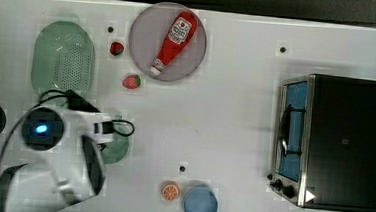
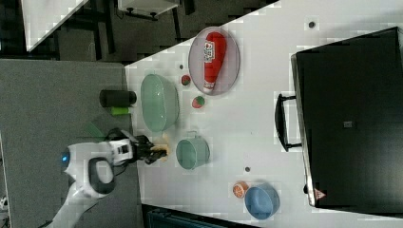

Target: Pick Banana and place it in mug.

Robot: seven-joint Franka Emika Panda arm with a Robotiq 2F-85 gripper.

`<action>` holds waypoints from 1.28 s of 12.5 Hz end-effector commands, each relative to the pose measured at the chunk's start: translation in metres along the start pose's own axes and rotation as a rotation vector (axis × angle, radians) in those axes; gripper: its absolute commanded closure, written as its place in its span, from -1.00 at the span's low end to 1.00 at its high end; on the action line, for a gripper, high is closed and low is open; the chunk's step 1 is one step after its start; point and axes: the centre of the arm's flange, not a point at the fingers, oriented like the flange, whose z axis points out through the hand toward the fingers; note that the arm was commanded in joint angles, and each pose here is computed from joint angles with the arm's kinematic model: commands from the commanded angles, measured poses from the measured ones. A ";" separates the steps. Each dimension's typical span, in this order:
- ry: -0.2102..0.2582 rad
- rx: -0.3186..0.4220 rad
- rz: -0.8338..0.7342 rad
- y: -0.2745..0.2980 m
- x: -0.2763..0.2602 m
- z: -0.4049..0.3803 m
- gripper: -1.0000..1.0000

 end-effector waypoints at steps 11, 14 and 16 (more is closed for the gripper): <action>0.062 0.054 0.172 0.014 0.053 -0.077 -1.00; 0.085 0.041 0.140 0.038 0.080 -0.183 -1.00; 0.088 0.028 0.135 0.076 0.108 -0.253 -1.00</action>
